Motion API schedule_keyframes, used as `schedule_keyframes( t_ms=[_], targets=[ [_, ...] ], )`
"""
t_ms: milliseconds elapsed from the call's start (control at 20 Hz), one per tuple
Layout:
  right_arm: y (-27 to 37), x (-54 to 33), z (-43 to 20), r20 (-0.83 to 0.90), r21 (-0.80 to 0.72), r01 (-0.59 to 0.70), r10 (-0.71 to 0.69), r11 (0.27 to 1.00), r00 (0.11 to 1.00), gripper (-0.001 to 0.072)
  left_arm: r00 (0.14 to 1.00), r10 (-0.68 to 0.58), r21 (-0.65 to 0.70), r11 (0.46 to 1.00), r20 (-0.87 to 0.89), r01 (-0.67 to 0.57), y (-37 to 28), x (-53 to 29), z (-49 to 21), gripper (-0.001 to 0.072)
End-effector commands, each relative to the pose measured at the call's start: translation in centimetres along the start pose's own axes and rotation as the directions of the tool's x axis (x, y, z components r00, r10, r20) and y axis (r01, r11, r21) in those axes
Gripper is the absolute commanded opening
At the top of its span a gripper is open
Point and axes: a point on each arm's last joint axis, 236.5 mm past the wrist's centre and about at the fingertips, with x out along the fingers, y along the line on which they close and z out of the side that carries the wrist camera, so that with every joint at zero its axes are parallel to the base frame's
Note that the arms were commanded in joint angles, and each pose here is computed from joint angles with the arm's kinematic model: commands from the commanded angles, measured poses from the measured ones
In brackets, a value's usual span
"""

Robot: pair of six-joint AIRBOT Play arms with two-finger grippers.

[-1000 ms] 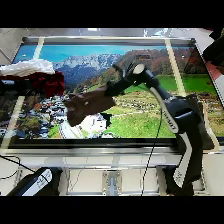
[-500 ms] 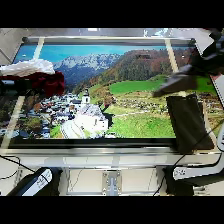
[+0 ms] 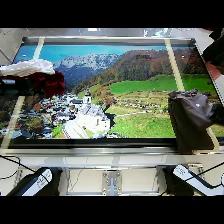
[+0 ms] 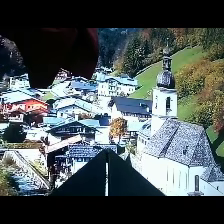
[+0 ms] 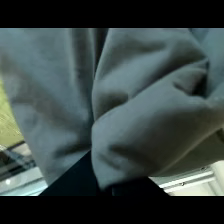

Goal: Fold the shirts.

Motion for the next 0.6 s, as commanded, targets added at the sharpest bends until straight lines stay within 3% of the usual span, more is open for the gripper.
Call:
schedule_keyframes(
  t_ms=[0,50,100,150,200,250,400,500,550],
  targets=[
    [-3.1,7.8,-7.2,-0.126,0.055,0.049,-0.042,0.997,0.991,0.0015,1.0,-0.031,-0.008,1.0,0.005,0.031,-0.9,0.1,0.1,0.0009],
    [-3.4,8.7,-8.2,-0.145,0.056,0.058,-0.049,0.997,0.988,0.003,1.0,-0.031,-0.008,0.999,0.006,0.031,-0.9,0.1,0.2,0.001],
    [-3.3,8.8,-8.5,-0.152,0.058,0.058,-0.048,0.997,0.987,0.0122,1.0,-0.031,-0.008,1.0,0.005,0.031,-0.9,0.1,0.1,0.001],
    [-3.1,7.9,-8.5,-0.15,0.057,0.054,-0.045,0.997,0.988,0.034,1.0,-0.03,-0.007,1.0,0.006,0.031,-0.9,0.1,0.1,0.001],
    [-2.8,6.5,-8.3,-0.146,0.051,0.052,-0.044,0.997,0.988,0.0496,1.0,-0.03,-0.007,1.0,0.005,0.03,-0.8,0.1,0.1,0.001],
    [-2.3,4.2,-7.8,-0.121,0.041,0.051,-0.046,0.998,0.992,0.056,1.0,-0.03,-0.007,1.0,0.005,0.03,-0.8,0.1,0.1,0.001],
    [0.2,-5.0,-3.5,0.145,0.038,0.03,-0.036,0.999,0.989,0.0557,1.0,-0.031,-0.007,1.0,0.005,0.031,-0.9,0.1,0.1,0.001],
    [5.9,-12.5,-0.5,0.404,-0.043,-0.121,0.128,0.992,0.906,0.0547,1.0,-0.031,-0.008,0.999,0.005,0.031,-0.9,0.1,0.1,0.001],
    [10.0,-16.6,0.8,0.519,-0.149,-0.225,0.27,0.963,0.811,0.0546,1.0,-0.031,-0.008,1.0,0.005,0.031,-0.9,0.1,0.1,0.001]
  ],
)
